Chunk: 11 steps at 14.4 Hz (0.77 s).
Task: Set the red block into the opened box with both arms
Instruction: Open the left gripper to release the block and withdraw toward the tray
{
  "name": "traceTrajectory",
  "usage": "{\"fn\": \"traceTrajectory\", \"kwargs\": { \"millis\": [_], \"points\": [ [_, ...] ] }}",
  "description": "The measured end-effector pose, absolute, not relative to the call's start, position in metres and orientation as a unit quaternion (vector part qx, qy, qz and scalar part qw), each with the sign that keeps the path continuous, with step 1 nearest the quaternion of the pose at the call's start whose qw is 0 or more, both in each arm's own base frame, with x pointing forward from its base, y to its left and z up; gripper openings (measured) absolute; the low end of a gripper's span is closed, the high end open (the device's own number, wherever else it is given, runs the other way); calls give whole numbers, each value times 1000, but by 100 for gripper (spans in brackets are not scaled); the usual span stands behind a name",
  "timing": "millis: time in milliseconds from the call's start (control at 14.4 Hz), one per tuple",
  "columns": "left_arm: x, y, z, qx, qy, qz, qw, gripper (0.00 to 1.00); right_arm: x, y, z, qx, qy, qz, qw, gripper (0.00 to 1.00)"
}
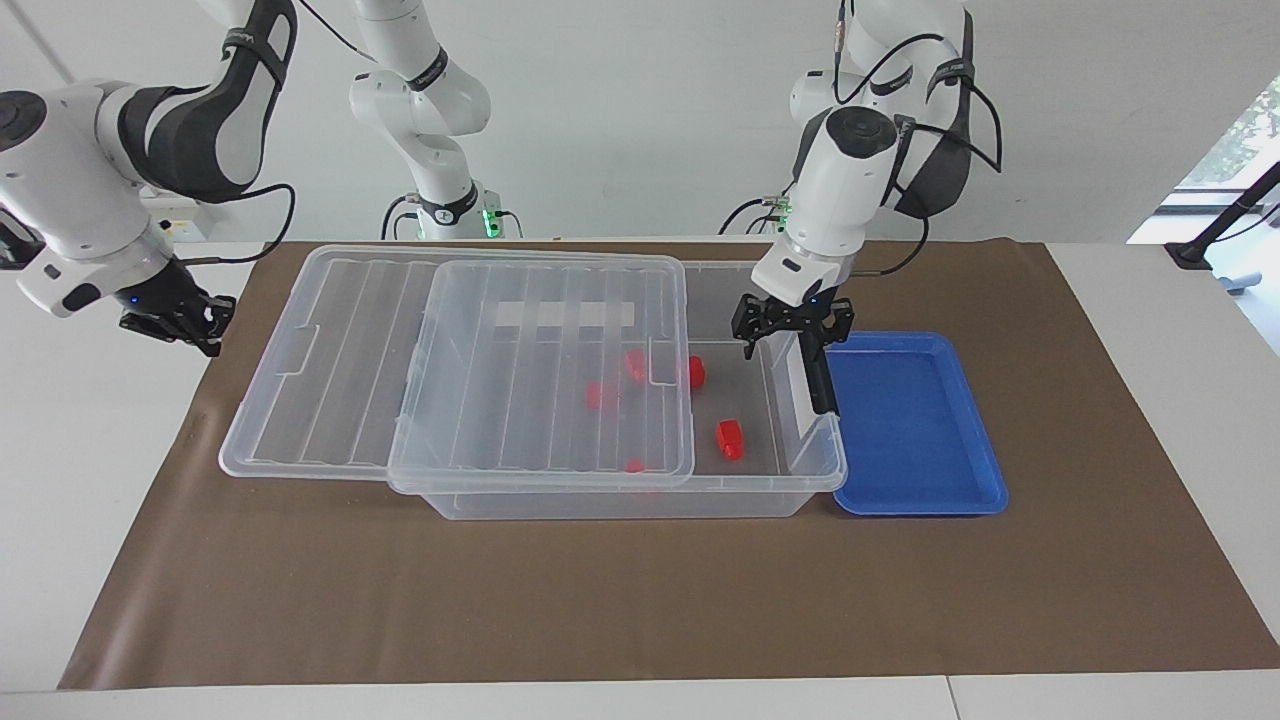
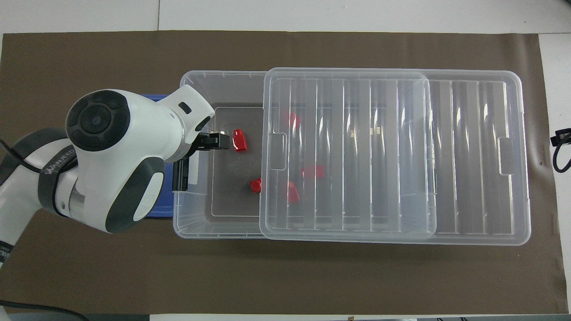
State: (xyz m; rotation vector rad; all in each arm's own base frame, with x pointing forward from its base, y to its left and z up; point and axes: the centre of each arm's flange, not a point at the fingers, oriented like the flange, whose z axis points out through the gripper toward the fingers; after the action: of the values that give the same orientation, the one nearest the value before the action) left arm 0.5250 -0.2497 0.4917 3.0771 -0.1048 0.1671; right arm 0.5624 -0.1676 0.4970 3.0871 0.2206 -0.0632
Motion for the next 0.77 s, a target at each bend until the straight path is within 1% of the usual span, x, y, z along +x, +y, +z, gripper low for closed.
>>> {"fn": "traceTrajectory", "kwargs": {
  "millis": [139, 488, 766],
  "points": [
    [535, -217, 500, 998, -21, 58, 26, 100, 564, -161, 492, 997, 77, -18, 23, 1],
    [558, -141, 504, 998, -22, 52, 15, 100, 570, -135, 486, 997, 72, -19, 21, 1],
    [565, -98, 538, 998, -41, 36, 8, 100, 571, -128, 484, 997, 72, -20, 21, 1]
  ]
}}
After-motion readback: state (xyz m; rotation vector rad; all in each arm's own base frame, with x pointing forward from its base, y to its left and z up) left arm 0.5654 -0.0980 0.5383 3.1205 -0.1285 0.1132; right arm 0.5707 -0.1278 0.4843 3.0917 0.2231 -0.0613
